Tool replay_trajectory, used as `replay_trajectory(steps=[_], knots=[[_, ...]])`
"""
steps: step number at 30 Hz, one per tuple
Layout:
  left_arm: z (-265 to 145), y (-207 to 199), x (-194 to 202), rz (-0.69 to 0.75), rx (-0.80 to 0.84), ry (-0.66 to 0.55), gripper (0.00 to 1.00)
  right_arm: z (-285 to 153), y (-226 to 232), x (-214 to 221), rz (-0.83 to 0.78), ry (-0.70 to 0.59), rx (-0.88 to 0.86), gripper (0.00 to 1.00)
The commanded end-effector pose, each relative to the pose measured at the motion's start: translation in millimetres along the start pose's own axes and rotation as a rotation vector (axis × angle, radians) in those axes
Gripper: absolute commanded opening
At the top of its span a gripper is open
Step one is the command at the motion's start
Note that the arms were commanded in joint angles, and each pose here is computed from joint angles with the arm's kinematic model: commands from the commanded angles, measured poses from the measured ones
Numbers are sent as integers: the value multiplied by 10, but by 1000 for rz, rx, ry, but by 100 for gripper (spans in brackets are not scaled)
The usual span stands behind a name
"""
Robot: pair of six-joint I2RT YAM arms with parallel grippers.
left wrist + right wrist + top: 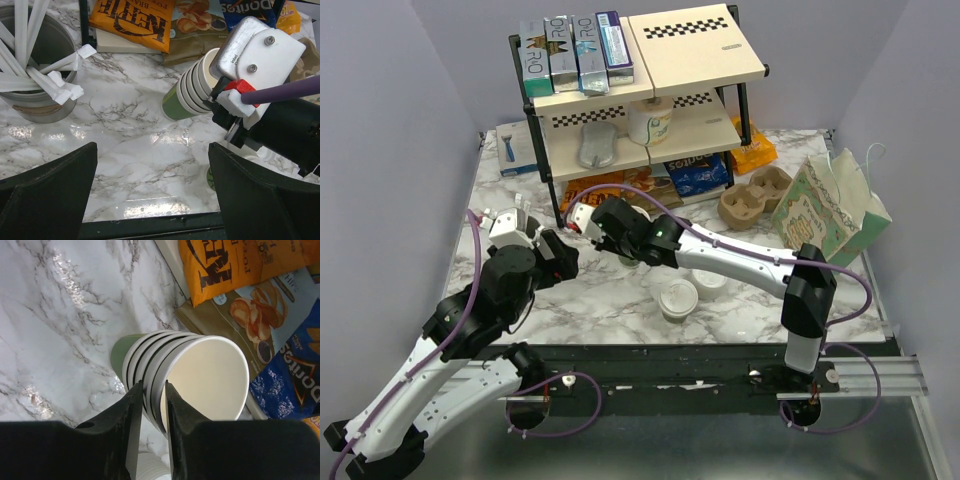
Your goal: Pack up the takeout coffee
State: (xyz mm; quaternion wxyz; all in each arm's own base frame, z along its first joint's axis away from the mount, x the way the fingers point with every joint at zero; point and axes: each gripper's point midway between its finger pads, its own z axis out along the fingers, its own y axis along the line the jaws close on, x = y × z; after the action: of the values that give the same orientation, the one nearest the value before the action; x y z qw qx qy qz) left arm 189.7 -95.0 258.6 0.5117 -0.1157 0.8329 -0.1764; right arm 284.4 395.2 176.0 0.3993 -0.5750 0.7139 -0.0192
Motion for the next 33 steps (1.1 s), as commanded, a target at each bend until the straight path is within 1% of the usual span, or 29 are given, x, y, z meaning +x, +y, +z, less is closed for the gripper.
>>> replay_trajectory(steps=[1, 5, 8, 11, 12, 15, 16, 17, 18, 19, 20, 21, 22, 23, 24, 26, 27, 29, 30, 31, 33], knots=[[0, -22, -19, -5, 3, -3, 99, -20, -193, -124, 9, -27, 70, 37], [14, -27, -4, -5, 3, 1, 99, -150, -283, -180, 63, -53, 95, 51], [17, -40, -6, -5, 6, 3, 99, -253, -271, -248, 87, -92, 67, 56], [15, -57, -1, -7, 14, 7, 99, -397, -272, -321, 125, -135, 44, 59], [12, -75, 11, -7, 25, 13, 99, -438, -274, -344, 155, -147, 40, 61], [15, -130, 38, -1, 47, 35, 99, -618, -294, -358, 238, -163, 25, 69], [10, -154, 48, -3, 58, 44, 99, -735, -315, -355, 264, -179, 22, 71], [15, -159, 57, -2, 59, 47, 99, -797, -311, -349, 288, -188, 18, 78], [10, -166, 60, -6, 63, 49, 99, -869, -316, -347, 344, -202, 15, 79], [-1, -185, 69, -8, 77, 54, 99, -932, -305, -318, 370, -204, 10, 85], [-4, -196, 86, -7, 85, 61, 99, -1085, -331, -274, 402, -226, 12, 86], [-2, -210, 99, -7, 93, 66, 99, -1140, -303, -227, 459, -229, 5, 90], [9, -211, 139, -5, 97, 77, 99, -1203, -259, -175, 465, -231, -18, 94], [10, -244, 194, -3, 118, 101, 99, -1442, -306, -173, 523, -284, -24, 97], [25, -277, 222, -5, 132, 110, 99, -1385, -167, 37, 533, -241, -44, 98], [60, -316, 360, 4, 158, 157, 99, -1489, -46, 216, 612, -239, -78, 98], [75, -335, 371, -1, 165, 159, 99, -1570, 52, 431, 650, -232, -93, 98], [102, -325, 426, -1, 163, 171, 99, -1593, 294, 667, 663, -206, -169, 98], [111, -347, 418, -5, 170, 166, 99, -1708, 346, 751, 705, -226, -194, 98], [117, -353, 420, -6, 176, 163, 99, -1626, 602, 1000, 706, -156, -255, 98], [130, -384, 405, 0, 188, 156, 99, -1627, 745, 1209, 753, -107, -277, 98]])
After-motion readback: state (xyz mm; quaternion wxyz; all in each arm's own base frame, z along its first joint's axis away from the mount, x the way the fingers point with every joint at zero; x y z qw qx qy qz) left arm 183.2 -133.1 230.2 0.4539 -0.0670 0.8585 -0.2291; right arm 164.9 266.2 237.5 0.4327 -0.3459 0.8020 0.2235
